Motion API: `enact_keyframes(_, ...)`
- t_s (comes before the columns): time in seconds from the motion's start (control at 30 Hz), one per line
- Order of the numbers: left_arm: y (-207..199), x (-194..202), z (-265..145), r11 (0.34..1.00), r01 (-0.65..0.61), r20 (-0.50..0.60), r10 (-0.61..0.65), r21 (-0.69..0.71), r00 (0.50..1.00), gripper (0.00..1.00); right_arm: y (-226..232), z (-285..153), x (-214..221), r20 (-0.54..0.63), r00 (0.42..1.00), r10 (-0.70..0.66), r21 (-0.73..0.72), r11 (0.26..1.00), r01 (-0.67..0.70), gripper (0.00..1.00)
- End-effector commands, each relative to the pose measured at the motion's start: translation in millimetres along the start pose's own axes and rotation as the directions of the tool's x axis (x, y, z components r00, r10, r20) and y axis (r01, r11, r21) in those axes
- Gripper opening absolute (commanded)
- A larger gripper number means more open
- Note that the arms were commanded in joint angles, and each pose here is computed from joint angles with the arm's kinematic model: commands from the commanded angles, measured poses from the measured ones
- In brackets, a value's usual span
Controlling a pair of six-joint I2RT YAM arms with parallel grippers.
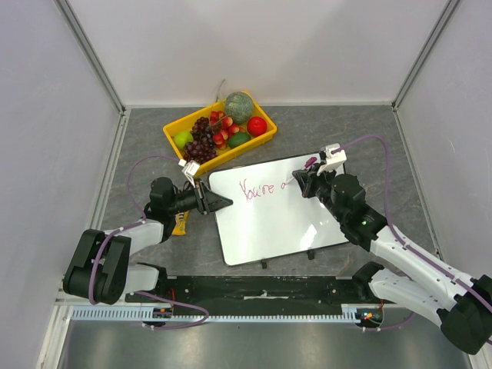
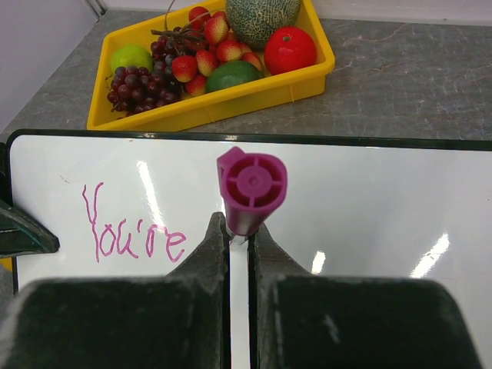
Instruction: Write a sentence on the whiteboard
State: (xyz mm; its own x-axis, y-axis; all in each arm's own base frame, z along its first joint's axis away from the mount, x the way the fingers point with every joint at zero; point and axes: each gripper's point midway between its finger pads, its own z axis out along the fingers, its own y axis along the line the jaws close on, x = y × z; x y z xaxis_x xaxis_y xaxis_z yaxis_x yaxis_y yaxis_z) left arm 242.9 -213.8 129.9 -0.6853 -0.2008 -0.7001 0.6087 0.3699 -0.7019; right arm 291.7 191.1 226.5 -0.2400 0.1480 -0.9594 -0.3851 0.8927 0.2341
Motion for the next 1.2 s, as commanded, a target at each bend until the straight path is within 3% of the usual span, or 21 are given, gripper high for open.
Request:
enact_keyframes(0.0,19,18,1,0.992,-0.118,-0.046,0.116,-0.045,0.992,0.02,-6,-4,8,-0.031,0.999,-0.030,0.014,0.999,0.030,0.00)
enact_keyframes(0.67,18,18,1,0.992,-0.119,-0.045,0.117,-0.045,0.992,0.02,-8,-14,12,-0.034,0.999,-0.020,0.014,1.000,0.020,0.00)
enact_keyframes(1.17,18,18,1,0.992,-0.119,-0.044,0.117,-0.046,0.992,0.02,10,-26,-55,0.113,0.994,0.010,-0.037,0.999,-0.005,0.00)
